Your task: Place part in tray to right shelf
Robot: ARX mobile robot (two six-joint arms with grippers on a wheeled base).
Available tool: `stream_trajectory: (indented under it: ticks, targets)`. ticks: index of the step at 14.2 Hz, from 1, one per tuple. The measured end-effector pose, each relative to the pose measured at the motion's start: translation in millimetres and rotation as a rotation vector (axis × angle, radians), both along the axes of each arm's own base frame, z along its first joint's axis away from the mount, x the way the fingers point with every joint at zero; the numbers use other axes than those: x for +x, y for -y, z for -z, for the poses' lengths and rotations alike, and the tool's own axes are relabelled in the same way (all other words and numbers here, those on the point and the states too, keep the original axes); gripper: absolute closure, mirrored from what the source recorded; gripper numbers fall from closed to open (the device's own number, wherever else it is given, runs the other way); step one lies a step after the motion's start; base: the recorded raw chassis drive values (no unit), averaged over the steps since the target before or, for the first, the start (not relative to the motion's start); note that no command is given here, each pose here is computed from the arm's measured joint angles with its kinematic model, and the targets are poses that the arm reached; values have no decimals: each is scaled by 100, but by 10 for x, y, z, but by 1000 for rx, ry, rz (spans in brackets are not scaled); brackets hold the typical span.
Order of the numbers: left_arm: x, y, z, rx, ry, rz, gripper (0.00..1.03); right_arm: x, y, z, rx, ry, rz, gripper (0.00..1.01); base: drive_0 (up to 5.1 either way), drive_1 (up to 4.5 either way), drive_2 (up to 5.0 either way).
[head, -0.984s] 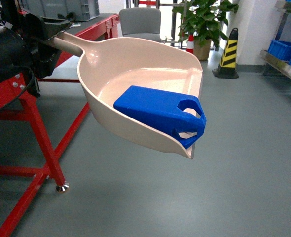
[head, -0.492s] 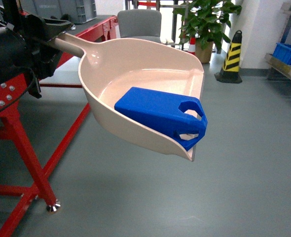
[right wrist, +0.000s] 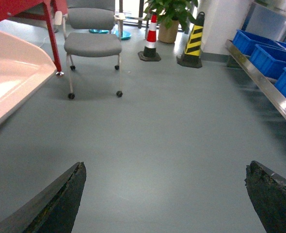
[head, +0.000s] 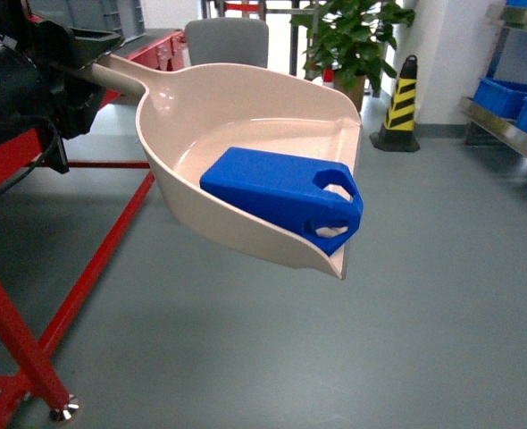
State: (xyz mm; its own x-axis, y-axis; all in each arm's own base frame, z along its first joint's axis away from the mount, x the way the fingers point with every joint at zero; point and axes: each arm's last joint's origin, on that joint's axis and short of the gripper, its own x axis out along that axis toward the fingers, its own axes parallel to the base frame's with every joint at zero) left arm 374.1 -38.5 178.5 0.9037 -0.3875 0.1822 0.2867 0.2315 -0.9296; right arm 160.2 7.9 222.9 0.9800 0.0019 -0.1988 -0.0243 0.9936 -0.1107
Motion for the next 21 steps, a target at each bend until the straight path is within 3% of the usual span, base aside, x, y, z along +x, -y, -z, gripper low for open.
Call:
stream_trajectory:
  ticks: [21]
  targets:
    - [-2,21,2,1,-2,11,89,-3,1,-4,0,3,0,3,-152,-152,-152]
